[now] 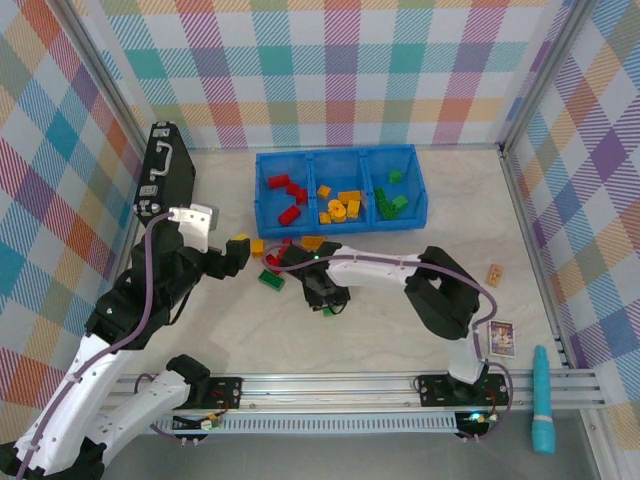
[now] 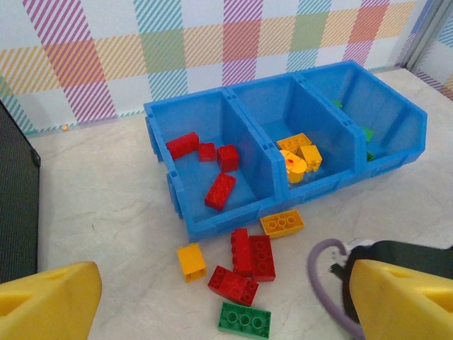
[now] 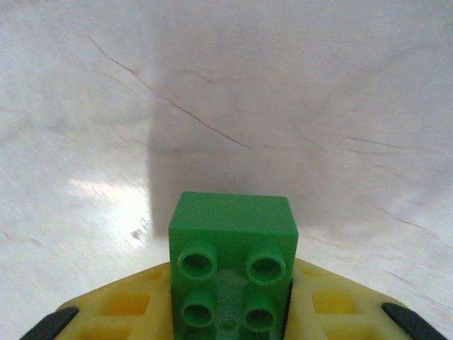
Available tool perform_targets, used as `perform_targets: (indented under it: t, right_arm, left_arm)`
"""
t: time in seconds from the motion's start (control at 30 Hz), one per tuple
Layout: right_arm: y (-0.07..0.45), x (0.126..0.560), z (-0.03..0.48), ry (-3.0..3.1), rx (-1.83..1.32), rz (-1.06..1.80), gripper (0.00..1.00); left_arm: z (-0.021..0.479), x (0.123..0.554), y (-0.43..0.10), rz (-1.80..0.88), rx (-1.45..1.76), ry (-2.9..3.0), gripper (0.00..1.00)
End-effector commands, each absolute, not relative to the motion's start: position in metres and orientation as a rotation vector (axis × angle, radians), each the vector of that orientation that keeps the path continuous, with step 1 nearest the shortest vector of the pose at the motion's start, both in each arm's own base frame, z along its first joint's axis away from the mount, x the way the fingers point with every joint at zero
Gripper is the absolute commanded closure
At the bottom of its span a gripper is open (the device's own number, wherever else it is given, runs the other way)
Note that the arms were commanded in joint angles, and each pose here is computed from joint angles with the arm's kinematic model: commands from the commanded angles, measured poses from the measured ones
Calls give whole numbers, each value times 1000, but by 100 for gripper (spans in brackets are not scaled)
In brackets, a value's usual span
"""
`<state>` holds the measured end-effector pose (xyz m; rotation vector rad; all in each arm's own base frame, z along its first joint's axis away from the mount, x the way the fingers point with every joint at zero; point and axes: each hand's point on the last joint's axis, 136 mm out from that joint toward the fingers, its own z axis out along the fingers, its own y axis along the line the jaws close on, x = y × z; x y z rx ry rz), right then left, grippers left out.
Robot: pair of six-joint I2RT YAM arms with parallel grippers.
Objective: Sort the legos into containers by color
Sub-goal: Pick up the lego from the center of the table, then place the lego in the container.
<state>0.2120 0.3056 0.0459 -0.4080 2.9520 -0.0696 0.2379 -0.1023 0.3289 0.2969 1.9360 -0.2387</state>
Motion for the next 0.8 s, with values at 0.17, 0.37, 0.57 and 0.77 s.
perform_targets:
  t: [0.17,0.37,0.57,0.77]
  right_arm:
    - [215,245,118,2748,-635,-309,67]
    - [166,308,146,2637,-512,-259,67]
    - [153,378,164,2539,-384,-122,67]
    - [143,437,159,2521,-314,-104,67]
  left_arm:
    - [318,243,-105,-210,324,1967,10]
    - [314,249,-107,-185,329,1989,9]
    - [308,256,-107,-158,332,2013,10]
    - [309,257,-104,-132,329,2014,10]
